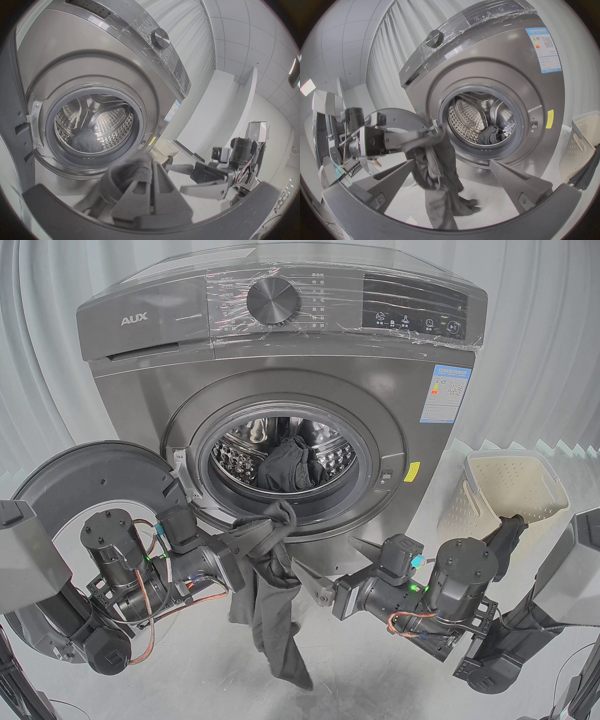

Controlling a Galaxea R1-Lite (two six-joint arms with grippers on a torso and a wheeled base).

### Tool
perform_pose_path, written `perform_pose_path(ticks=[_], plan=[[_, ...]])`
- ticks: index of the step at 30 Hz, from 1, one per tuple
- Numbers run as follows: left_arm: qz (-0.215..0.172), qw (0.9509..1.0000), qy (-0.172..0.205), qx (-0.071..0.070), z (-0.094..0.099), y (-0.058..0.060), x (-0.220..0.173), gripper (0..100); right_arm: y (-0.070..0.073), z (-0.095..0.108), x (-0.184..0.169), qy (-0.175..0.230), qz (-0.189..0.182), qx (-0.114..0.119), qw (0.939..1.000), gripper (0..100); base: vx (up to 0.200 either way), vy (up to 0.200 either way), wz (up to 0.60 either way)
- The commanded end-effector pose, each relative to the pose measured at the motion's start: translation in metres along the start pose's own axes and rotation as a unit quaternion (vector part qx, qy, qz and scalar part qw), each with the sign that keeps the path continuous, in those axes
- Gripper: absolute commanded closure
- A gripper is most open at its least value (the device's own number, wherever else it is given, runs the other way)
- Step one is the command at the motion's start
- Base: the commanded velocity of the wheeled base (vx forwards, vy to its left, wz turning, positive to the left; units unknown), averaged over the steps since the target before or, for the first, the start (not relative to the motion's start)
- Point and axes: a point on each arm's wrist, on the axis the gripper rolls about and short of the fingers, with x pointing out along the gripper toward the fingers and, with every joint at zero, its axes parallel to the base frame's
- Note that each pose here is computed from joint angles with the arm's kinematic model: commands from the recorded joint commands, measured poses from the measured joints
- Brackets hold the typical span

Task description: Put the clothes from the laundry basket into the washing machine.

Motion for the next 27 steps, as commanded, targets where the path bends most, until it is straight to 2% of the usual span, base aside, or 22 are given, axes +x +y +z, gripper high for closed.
perform_pose_path(ticks=[1,13,17,21,27], plan=[[-0.002,1.0,-0.008,0.002,0.004,-0.001,0.001,100,-0.003,-0.008,-0.006,0.02,-0.002,-0.006,0.9998,0,0.0,0.0,0.0],[-0.006,0.9997,-0.024,0.008,0.015,-0.007,-0.007,100,-0.009,-0.016,0.0,0.03,-0.009,-0.015,0.9994,0,0.0,0.0,0.0],[-0.01,0.9995,-0.027,0.01,0.017,-0.009,-0.008,100,-0.014,-0.015,0.003,0.027,-0.017,-0.016,0.9994,0,0.0,0.0,0.0],[-0.009,0.9995,-0.029,0.01,0.018,-0.008,-0.008,100,-0.026,-0.015,0.005,0.026,-0.034,-0.015,0.9989,0,0.0,0.0,0.0],[-0.008,0.9993,-0.035,0.012,0.02,-0.008,-0.005,100,-0.027,-0.021,0.004,0.035,-0.025,-0.015,0.999,0,0.0,0.0,0.0]])
